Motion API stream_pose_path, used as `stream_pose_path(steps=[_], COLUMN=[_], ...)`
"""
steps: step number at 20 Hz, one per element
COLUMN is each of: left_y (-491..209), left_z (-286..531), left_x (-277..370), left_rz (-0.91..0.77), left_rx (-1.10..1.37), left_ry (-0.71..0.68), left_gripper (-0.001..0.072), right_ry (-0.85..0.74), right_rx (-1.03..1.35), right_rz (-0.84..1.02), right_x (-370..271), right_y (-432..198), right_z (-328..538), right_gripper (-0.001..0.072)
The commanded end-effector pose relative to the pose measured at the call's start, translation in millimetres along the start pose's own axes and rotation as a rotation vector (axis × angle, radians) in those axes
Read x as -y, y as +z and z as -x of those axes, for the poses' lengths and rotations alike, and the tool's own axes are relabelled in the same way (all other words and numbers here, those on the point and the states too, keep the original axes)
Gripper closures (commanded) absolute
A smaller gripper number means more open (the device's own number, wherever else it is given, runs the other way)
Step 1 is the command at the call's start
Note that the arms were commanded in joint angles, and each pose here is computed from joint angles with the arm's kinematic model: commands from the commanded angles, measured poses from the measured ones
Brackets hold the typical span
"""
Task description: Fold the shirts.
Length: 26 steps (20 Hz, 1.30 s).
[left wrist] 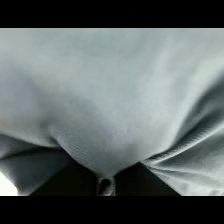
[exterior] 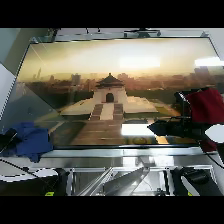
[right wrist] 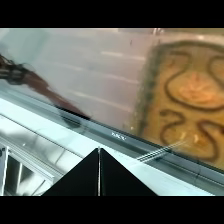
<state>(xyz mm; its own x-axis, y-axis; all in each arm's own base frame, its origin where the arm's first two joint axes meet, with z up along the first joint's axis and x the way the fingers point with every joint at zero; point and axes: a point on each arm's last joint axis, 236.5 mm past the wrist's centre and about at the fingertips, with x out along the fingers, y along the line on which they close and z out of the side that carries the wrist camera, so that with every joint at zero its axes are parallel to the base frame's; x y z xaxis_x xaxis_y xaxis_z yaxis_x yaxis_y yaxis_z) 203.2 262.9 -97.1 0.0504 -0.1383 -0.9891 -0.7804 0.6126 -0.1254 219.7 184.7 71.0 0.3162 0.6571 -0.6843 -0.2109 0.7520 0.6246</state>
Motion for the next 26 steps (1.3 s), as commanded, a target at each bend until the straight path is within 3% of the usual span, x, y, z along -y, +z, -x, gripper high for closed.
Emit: stream_pose_path(steps=[1, 4, 8, 13, 18, 19, 20, 21, 24, 25, 26], left_y=[16, 33, -14, -154, -274, -292, -306, -313, -311, -304, -295], left_z=[22, 90, 168, 152, 90, 73, 58, 46, 27, 27, 28], left_x=[55, 125, 257, 394, 479, 489, 495, 499, 497, 491, 484], left_rz=[0.006, -0.076, -0.37, -0.82, -1.069, -1.1, -1.134, -1.136, -1.124, -1.113, -1.098], left_rx=[0.025, 0.146, 0.241, 0.092, -0.02, -0.038, -0.052, -0.063, -0.101, -0.115, -0.136], left_ry=[-0.226, -0.442, -0.684, -0.73, -0.744, -0.738, -0.73, -0.722, -0.693, -0.685, -0.677], left_gripper=[0.069, 0.069, 0.0688, 0.0687, 0.0687, 0.0573, 0.0228, -0.0007, -0.0003, -0.0003, -0.0003], right_ry=[0.0, -0.001, 0.0, 0.0, 0.0, 0.0, 0.0, 0.0, -0.018, -0.034, -0.054], right_rx=[0.0, 0.0, 0.0, 0.0, -0.001, -0.002, -0.002, -0.004, 0.014, 0.028, 0.059], right_rz=[0.0, 0.0, 0.0, 0.0, -0.001, -0.001, -0.001, 0.0, 0.046, 0.058, 0.062], right_x=[0, 0, 0, 0, 0, 0, 0, 0, 4, 8, 14], right_y=[0, 0, 0, 0, 0, 0, 0, -1, 3, 7, 16], right_z=[0, 0, 0, 0, 0, 0, 0, 0, 0, 0, -1], right_gripper=[0.0699, 0.0699, 0.0699, 0.0699, 0.0699, 0.0699, 0.0699, 0.0699, 0.0689, 0.0638, 0.0432])
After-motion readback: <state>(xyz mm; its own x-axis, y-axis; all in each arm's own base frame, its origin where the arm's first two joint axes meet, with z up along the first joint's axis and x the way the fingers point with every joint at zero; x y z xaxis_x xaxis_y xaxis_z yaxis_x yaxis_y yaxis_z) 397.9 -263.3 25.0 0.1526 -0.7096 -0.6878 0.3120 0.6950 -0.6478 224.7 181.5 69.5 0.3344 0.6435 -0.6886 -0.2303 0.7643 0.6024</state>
